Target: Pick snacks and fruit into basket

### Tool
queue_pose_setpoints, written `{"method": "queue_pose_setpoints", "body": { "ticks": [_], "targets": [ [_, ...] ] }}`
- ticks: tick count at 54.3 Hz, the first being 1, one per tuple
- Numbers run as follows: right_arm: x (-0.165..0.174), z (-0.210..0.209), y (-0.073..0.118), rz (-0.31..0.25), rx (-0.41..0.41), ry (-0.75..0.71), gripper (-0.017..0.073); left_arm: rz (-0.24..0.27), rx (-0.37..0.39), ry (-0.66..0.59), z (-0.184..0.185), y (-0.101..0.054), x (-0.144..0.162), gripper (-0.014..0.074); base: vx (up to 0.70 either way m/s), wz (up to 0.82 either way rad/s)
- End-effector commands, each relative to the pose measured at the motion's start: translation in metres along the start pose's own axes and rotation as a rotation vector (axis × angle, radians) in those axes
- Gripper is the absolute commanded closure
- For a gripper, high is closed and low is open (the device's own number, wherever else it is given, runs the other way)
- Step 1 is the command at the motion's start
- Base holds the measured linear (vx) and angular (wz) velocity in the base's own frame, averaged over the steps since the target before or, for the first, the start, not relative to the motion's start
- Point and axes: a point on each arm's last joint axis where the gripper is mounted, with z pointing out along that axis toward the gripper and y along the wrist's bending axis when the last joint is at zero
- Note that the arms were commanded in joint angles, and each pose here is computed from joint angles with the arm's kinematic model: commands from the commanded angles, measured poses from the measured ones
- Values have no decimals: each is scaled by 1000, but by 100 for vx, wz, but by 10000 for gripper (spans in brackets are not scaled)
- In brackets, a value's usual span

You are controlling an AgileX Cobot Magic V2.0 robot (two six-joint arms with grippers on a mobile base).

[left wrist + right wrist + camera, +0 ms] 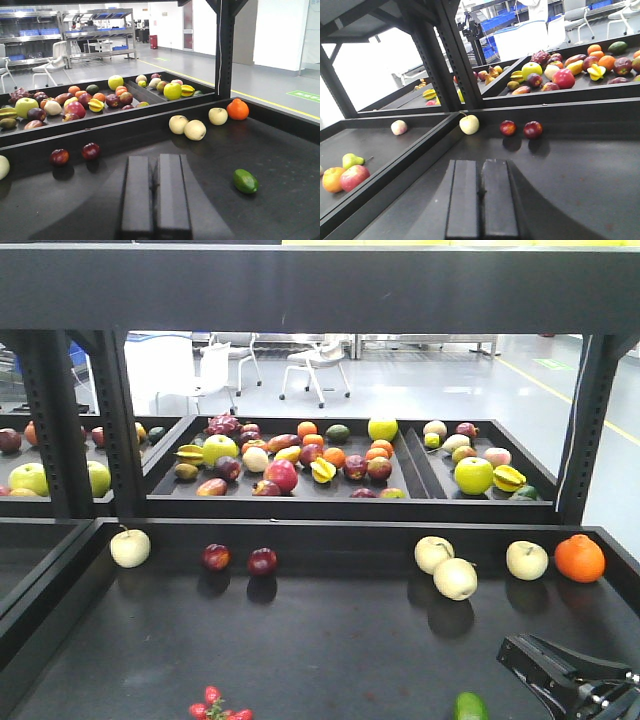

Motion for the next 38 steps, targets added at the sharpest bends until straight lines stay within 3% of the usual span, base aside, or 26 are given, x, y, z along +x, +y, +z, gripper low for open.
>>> {"method": "queue_pose_setpoints", "body": {
  "ticks": [1,38],
  "targets": [
    [-17,1,9,-11,-70,-96,568,-3,5,-21,1,-1,-10,602,2,-9],
    [-17,1,9,-19,-70,-95,568,-3,4,-21,1,-1,-10,602,7,-16]
  ]
}}
